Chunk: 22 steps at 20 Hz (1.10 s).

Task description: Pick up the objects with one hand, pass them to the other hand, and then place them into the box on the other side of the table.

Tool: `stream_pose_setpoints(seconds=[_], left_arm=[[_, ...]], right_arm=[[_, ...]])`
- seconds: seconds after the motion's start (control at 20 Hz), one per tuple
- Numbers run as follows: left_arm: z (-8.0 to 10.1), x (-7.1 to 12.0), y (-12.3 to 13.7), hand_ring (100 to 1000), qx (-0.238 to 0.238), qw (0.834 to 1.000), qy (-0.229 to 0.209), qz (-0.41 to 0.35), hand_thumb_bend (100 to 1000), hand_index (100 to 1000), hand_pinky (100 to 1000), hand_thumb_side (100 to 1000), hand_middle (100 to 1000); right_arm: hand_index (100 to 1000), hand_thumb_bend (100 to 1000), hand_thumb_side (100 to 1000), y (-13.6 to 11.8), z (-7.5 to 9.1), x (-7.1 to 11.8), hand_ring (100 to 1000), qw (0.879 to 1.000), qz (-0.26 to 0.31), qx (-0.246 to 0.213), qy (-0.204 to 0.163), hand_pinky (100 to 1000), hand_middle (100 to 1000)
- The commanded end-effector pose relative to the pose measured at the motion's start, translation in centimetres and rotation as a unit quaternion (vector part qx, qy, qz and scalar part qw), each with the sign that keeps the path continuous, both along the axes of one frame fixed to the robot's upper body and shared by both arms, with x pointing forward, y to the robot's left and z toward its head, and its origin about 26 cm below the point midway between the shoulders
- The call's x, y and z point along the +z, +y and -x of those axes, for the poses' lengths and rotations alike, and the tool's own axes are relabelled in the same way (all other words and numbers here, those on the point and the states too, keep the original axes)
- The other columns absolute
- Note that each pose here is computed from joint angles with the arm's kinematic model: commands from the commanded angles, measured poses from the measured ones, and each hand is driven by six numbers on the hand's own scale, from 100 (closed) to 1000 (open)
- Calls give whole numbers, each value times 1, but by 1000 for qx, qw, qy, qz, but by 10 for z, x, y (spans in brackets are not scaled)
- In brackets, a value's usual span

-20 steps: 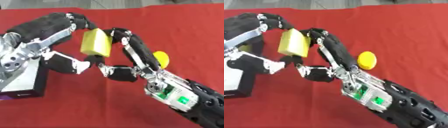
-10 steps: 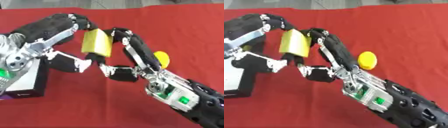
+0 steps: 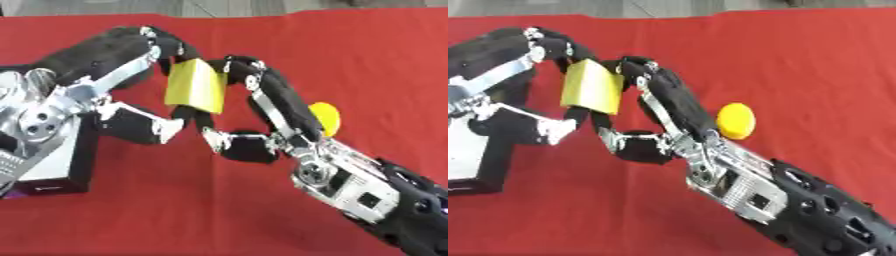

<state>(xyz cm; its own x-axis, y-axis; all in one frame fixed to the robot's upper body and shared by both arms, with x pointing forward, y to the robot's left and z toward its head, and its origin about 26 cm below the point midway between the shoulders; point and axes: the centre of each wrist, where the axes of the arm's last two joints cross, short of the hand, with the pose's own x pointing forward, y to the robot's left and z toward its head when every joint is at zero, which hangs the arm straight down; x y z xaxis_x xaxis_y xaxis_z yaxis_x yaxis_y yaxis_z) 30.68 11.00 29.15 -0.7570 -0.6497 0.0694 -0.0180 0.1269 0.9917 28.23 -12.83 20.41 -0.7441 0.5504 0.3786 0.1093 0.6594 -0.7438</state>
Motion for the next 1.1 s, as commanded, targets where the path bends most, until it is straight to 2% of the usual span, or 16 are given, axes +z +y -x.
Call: stream_pose_setpoints(seconds=[0.05, 0.35, 0.55, 0.75, 1.1], left_arm=[[-2, 6, 4, 608, 9, 1000, -17, 9, 100, 496, 786, 185, 475], [-7, 3, 9, 578, 14, 999, -29, 10, 100, 420, 760, 185, 427], [-11, 0, 12, 573, 19, 999, -38, 7, 100, 405, 754, 166, 415], [-16, -4, 16, 570, 26, 999, -46, -4, 100, 396, 750, 149, 404], [-25, -11, 25, 568, 43, 998, -49, -25, 100, 386, 747, 138, 396]], right_arm=[[681, 100, 100, 0, 4, 5, 652, 1000, 7, 2, -11, 703, 584], [776, 100, 392, 0, 4, 5, 744, 999, 21, -18, -19, 762, 674], [852, 100, 502, -1, 4, 5, 786, 998, 40, -32, -22, 797, 720], [904, 100, 577, -1, 4, 4, 809, 997, 63, -44, -21, 821, 742], [936, 100, 610, -1, 4, 4, 815, 994, 88, -57, -16, 830, 749]])
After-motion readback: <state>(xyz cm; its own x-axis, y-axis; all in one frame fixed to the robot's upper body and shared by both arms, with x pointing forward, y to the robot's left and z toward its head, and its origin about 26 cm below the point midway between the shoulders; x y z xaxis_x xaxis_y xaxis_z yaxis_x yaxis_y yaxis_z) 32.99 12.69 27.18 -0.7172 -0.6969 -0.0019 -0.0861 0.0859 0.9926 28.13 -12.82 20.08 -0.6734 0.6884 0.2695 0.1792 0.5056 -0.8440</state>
